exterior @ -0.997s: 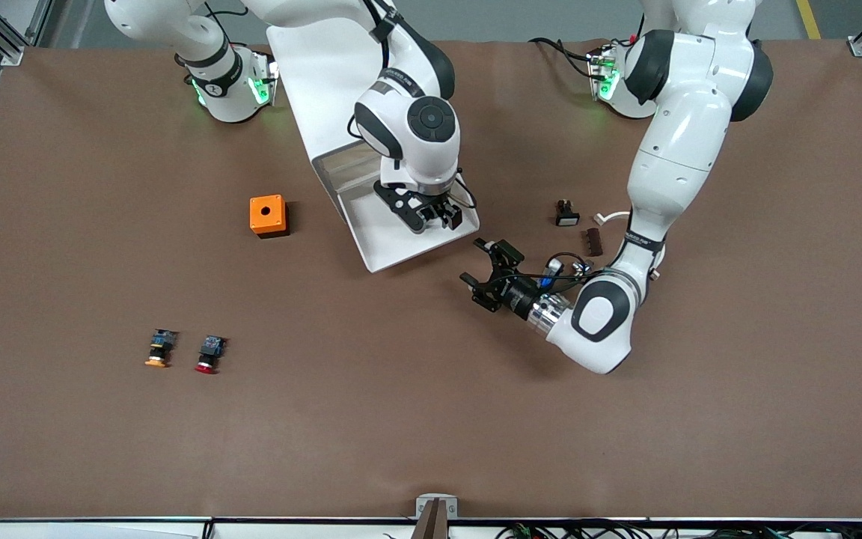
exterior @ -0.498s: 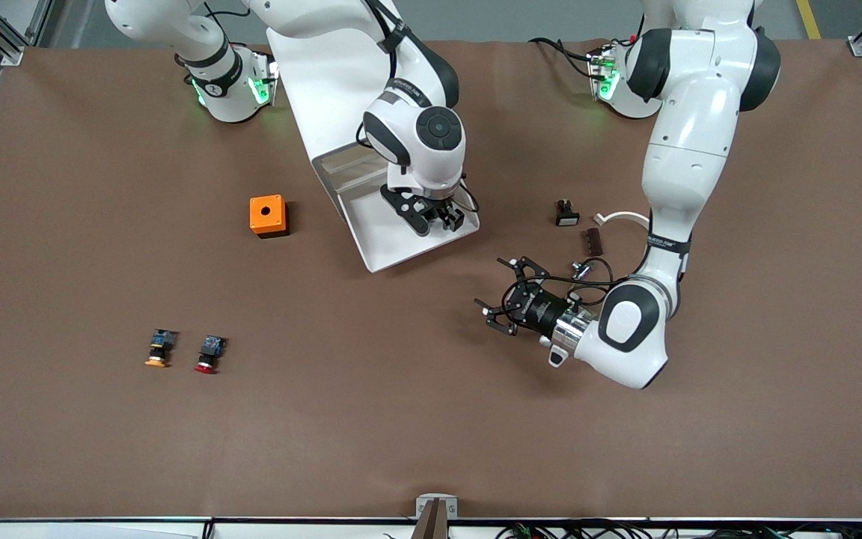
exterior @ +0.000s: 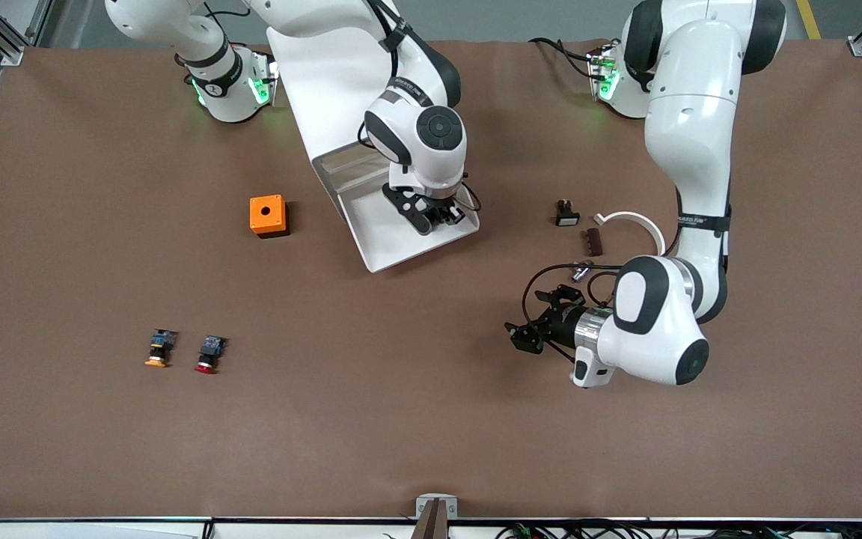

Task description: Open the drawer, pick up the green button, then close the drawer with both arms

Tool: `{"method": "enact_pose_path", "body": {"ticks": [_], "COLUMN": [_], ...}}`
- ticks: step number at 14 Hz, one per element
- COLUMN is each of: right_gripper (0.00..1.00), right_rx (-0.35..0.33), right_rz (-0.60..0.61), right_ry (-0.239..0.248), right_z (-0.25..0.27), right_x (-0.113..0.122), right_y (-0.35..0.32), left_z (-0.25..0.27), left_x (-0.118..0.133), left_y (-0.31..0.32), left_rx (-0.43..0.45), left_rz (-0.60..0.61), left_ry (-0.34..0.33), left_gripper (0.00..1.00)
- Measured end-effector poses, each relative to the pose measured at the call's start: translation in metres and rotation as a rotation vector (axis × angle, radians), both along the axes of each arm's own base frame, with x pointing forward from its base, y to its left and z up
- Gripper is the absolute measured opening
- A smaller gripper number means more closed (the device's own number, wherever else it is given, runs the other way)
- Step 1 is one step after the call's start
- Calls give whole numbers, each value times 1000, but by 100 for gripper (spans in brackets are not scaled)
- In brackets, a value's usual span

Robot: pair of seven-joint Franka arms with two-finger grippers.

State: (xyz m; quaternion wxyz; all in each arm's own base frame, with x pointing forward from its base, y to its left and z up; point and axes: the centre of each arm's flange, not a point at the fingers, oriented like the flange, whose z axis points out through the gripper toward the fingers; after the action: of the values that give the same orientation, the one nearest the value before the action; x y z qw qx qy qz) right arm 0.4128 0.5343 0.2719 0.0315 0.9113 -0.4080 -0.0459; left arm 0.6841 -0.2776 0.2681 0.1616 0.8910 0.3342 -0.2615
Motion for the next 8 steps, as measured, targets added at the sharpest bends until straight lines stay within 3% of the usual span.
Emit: {"method": "enact_pose_path", "body": {"ticks": [2,4,8], "right_gripper": [41,41,41], "right_rx": [-11,2,61], "right_rz": [54,123,268], "right_ry": [27,50,41], "right_z": [17,45,94], "right_x": [24,62,140], "right_y": [-13,-38,-123], "left_z": [12,20,16], "left_x": [2,1,-10], "left_y": [-5,-18,-60], "left_rx": [88,166,292], "left_rz": [-48,-99,-180], "left_ry": [-94,-173,-329], "left_gripper": [100,100,100]}}
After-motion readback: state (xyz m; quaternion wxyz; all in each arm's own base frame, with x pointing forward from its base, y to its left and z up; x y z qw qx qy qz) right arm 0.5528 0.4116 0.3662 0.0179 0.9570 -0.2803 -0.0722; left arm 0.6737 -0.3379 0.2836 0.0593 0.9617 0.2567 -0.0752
